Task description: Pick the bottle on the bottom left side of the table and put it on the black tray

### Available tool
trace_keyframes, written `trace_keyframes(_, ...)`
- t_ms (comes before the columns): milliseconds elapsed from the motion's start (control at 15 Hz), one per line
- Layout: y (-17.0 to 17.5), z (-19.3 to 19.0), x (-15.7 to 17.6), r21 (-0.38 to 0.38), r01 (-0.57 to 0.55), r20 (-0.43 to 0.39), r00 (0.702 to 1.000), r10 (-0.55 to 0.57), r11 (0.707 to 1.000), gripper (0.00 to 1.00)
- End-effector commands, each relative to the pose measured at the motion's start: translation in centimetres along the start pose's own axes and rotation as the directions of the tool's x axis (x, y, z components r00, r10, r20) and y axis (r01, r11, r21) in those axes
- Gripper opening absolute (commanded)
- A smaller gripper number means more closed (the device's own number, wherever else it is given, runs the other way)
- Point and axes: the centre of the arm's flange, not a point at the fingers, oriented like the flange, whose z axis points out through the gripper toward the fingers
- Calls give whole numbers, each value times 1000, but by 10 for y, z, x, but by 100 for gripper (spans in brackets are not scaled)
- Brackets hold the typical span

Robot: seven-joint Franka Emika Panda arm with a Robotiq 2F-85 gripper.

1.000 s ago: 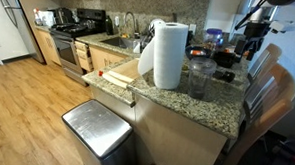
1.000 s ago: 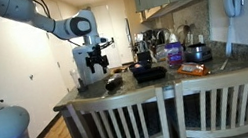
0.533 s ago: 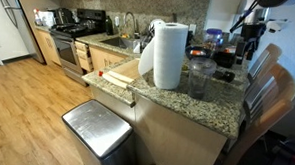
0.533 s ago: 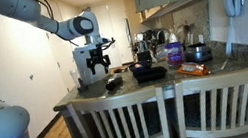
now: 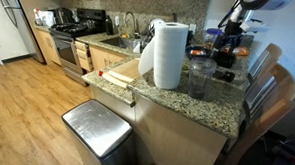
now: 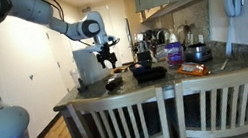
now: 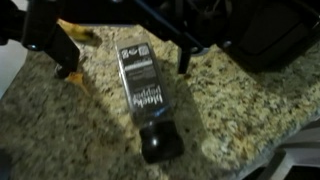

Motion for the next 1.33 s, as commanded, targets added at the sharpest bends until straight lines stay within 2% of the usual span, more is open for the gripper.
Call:
trace_keyframes(0,1,9,14,-6,-26,-26,999,25,1000,100)
trace_keyframes(267,3,24,32,-16,-51,-36,998,50,999,100)
trace_keyframes(333,7,28,26,-50,71,48,996,-69,996,100)
trace_keyframes(467,19,44,20,-45,155,107,983,-150,987,100)
trace_keyframes(600,28,55,21,-18,246,168,956,-239,969,100)
trace_keyframes(667,13,44,17,-22,170,115,979,-167,985,100)
trace_keyframes(867,24,56,16,-12,220,149,965,-215,976,100)
trace_keyframes(1200,23,56,16,-11,224,152,964,-220,975,100)
trace_keyframes(1267,6,61,16,-30,277,189,945,-267,960,100)
